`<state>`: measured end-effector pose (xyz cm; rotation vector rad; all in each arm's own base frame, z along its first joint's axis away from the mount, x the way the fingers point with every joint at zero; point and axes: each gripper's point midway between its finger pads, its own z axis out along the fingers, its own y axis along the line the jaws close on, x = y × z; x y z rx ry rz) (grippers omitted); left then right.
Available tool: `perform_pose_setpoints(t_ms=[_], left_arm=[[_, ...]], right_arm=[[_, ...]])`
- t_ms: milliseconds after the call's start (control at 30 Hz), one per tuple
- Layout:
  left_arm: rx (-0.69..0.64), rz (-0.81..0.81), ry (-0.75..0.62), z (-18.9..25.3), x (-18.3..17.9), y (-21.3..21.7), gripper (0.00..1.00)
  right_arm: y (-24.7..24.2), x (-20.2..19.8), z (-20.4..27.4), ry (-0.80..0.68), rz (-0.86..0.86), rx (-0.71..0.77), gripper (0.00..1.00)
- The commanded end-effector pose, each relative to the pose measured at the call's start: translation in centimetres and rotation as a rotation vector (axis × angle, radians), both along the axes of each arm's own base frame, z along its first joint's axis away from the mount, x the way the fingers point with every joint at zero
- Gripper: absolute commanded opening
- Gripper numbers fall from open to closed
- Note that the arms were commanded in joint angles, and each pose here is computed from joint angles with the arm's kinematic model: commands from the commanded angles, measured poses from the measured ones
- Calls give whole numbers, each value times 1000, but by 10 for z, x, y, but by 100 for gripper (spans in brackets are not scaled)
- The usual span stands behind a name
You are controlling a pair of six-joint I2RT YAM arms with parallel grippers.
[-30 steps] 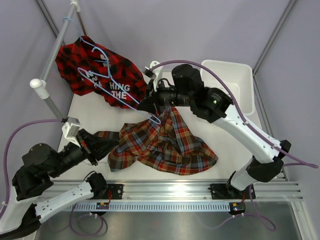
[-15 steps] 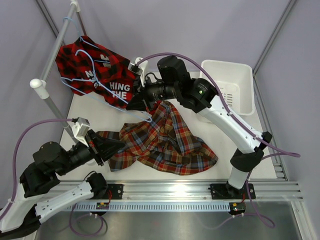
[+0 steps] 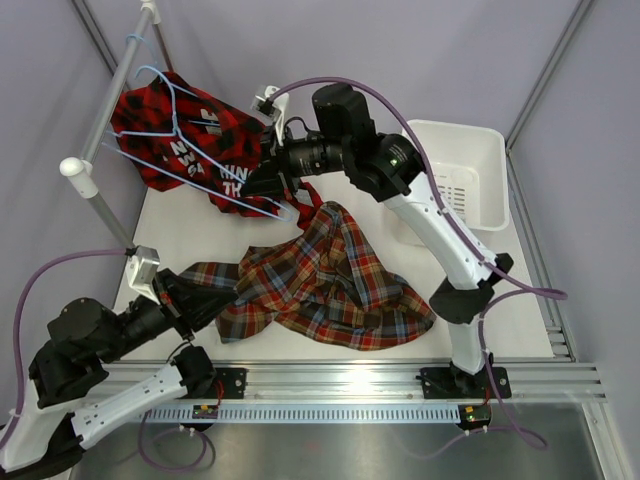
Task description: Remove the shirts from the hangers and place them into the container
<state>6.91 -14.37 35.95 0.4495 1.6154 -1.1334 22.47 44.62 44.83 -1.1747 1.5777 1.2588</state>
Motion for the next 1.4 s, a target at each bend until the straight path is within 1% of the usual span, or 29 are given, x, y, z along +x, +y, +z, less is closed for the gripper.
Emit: perform_pose_setpoints(t_ms=[0,67,100,133,167,200,267,300,333,367,400,467,500,567,633,700,733,800,833,867,900,1033,1167,1267,1367], left_arm=[[-5,2,-2,9,-2,3,0],[2,-1,4,9,-1,1,0],[6,-1,7,9,-1,1,0],[3,-6,8,9,-2,0,0],[2,-8,10,8,-2,0,7],[0,-6,8,8,-1,-1,12],[-7,-5,4,10,-1,-1,16],[-10,-5,1,11,0,-2,26],[-12,-3,-2,12,1,-2,38],[-10,-3,0,12,1,-3,38],[-17,-17,-8,14,0,-5,43],[-19,-32,-17,16,0,-9,48],[-12,-50,-18,16,-3,-11,54],[22,-57,-8,14,-3,-12,59],[43,-63,-4,14,-3,-12,67],[48,-87,-10,16,-7,-13,70],[47,-100,-22,18,-9,-14,82],[33,-159,-44,18,-17,-20,82],[33,-171,-51,18,-19,-21,82],[23,-183,-57,19,-20,-23,84],[32,-208,-52,12,-22,-27,97],[37,-224,-38,0,-24,-29,99],[21,-246,-50,2,-28,-30,99],[11,-234,-54,3,-28,-27,99],[-5,-157,-55,6,-17,-21,99]], right_arm=[[5,-8,6,37,109,30,0],[14,-7,2,68,137,43,0],[17,-4,4,61,142,62,0],[21,-1,-3,74,146,55,0],[23,0,-4,76,145,58,0],[26,1,-5,73,147,61,0],[30,5,-9,76,150,63,0],[33,7,-10,67,153,71,0],[34,6,-6,50,166,84,0],[36,8,-10,55,167,78,0],[37,9,-5,37,169,96,0],[42,10,-3,9,195,122,0],[44,12,-3,4,197,130,0],[50,14,-2,-2,222,156,0],[55,15,-6,15,262,175,0],[63,20,-11,30,287,192,0],[65,19,-12,28,301,199,0],[69,23,-16,35,319,211,0],[68,19,-17,41,354,215,0],[67,23,-13,39,355,231,0],[68,26,-18,52,360,228,0],[64,26,-18,67,414,244,0],[62,23,-14,57,465,269,0],[63,22,-15,68,493,275,0],[67,27,-25,89,464,255,0]])
